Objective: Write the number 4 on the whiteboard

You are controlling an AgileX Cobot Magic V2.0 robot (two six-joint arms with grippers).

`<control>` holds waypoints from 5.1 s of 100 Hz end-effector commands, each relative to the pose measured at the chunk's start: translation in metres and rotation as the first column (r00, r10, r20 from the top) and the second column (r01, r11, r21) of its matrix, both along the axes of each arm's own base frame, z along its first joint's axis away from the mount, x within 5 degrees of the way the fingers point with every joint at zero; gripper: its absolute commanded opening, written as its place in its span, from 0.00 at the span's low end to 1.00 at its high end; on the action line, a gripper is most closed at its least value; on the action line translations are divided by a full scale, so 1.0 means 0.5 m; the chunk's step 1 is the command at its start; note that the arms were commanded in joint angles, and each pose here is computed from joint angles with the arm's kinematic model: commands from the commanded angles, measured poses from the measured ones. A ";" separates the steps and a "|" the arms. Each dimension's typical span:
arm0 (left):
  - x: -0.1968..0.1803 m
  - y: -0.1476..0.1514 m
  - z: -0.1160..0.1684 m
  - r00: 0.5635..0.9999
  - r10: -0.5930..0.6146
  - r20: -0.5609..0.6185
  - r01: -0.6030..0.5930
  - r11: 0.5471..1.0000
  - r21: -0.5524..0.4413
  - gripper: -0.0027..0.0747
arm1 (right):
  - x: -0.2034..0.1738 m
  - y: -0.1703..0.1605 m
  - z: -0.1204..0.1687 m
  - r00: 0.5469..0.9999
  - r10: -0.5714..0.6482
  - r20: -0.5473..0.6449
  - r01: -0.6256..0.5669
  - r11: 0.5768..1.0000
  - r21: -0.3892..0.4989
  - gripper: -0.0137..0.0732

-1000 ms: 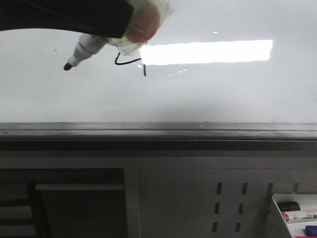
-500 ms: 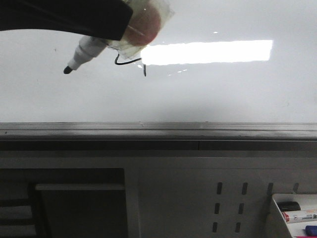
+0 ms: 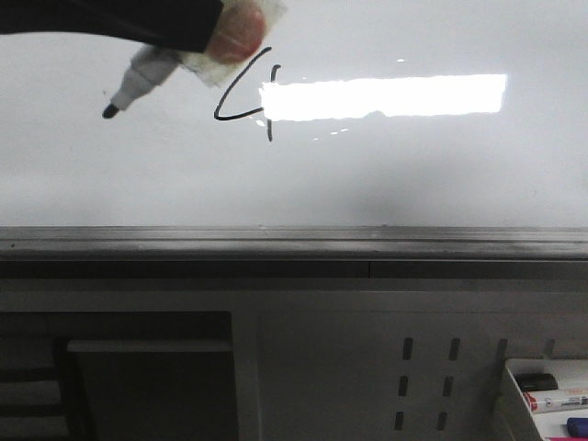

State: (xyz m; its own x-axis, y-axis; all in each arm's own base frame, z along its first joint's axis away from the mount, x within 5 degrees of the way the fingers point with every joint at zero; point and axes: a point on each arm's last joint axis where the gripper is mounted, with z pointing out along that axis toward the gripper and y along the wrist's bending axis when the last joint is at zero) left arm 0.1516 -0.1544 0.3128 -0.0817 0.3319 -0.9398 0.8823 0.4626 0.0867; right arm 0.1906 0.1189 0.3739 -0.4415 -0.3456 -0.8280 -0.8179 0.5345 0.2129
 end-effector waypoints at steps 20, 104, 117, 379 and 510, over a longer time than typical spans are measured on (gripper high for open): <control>0.041 0.069 0.043 0.835 0.501 -0.225 -0.548 0.793 -0.268 0.01 | -0.073 -0.083 0.075 0.967 -0.188 0.169 0.172 0.980 0.103 0.70; 0.186 0.013 0.000 0.666 0.701 -0.255 -0.739 0.665 -0.103 0.01 | -0.121 -0.096 0.035 0.945 -0.260 0.197 0.236 0.962 0.138 0.70; 0.193 0.016 -0.002 0.660 0.711 -0.243 -0.746 0.659 -0.096 0.01 | -0.121 -0.096 0.035 0.944 -0.264 0.199 0.239 0.961 0.139 0.70; -0.221 0.251 -0.054 0.860 0.500 0.104 -0.371 0.751 -0.546 0.01 | -0.309 -0.178 -0.212 0.605 -0.619 0.501 0.462 0.785 0.412 0.10; -0.201 0.290 -0.139 0.593 0.783 0.186 -0.641 0.599 -0.480 0.01 | -0.309 -0.178 -0.212 0.605 -0.619 0.501 0.462 0.785 0.412 0.10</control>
State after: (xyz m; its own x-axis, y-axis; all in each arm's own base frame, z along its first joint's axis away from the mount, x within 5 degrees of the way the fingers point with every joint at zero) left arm 0.0528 -0.0124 0.2359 0.1014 0.0110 -0.9948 0.2211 0.9747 0.0333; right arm 0.0359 0.0332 0.2574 0.0763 -0.0148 -0.9970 -0.4221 0.9054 -0.0458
